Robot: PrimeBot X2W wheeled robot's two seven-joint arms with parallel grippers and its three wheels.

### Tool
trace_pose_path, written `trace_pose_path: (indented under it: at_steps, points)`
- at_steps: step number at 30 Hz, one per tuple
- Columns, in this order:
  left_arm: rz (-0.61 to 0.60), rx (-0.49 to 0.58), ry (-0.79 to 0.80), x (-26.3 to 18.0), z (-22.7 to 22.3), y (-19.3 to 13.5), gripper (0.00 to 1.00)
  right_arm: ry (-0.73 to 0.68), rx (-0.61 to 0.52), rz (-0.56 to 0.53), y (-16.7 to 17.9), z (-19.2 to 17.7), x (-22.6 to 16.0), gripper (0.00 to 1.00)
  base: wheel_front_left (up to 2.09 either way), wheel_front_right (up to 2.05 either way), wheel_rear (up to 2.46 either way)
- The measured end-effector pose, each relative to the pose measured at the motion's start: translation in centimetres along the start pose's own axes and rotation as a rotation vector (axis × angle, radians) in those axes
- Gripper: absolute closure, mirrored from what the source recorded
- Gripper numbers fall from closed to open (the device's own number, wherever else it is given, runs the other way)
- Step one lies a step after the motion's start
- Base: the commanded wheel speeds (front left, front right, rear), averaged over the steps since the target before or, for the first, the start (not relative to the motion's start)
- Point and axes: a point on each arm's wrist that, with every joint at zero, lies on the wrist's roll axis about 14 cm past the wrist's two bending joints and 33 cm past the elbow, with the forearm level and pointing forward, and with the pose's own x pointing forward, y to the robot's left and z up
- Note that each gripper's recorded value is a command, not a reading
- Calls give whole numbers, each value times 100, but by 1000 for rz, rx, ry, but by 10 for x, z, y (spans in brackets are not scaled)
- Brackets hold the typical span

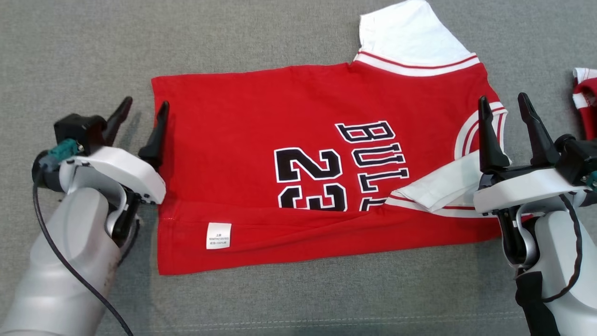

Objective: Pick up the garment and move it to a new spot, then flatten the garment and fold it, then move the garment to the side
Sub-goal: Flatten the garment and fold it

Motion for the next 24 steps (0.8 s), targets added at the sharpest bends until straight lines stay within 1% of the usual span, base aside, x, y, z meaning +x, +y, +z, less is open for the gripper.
trace_pose_path:
  at_steps: [6, 11, 16, 17, 18, 19, 20, 24]
  points:
    - [-14, 17, 41, 32, -6, 10, 0, 33, -2, -21, -11, -17, 6, 0, 0, 0, 0]
    - [-41, 23, 85, 50, -20, 9, 0, 59, -7, -41, -20, -29, 5, 0, 0, 0, 0]
    - [-45, 17, 86, 64, -20, 12, 1, 48, -12, -48, -24, -28, 10, 0, 0, 0, 0]
    - [-50, 19, 89, 65, -21, 11, 27, 51, -12, -50, -25, -29, 10, 0, 0, 0, 0]
    - [-52, 17, 92, 66, -22, 10, 66, 54, -10, -51, -25, -31, 10, 0, 0, 0, 0]
    - [-53, 16, 92, 66, -23, 10, 98, 55, -8, -53, -25, -32, 10, 0, 0, 0, 0]
    - [-54, 14, 92, 66, -23, 10, 100, 56, -7, -52, -25, -32, 11, 0, 0, 0, 0]
    - [-63, 14, 88, 65, -21, 8, 100, 55, -1, -47, -23, -34, 14, 0, 0, 0, 0]
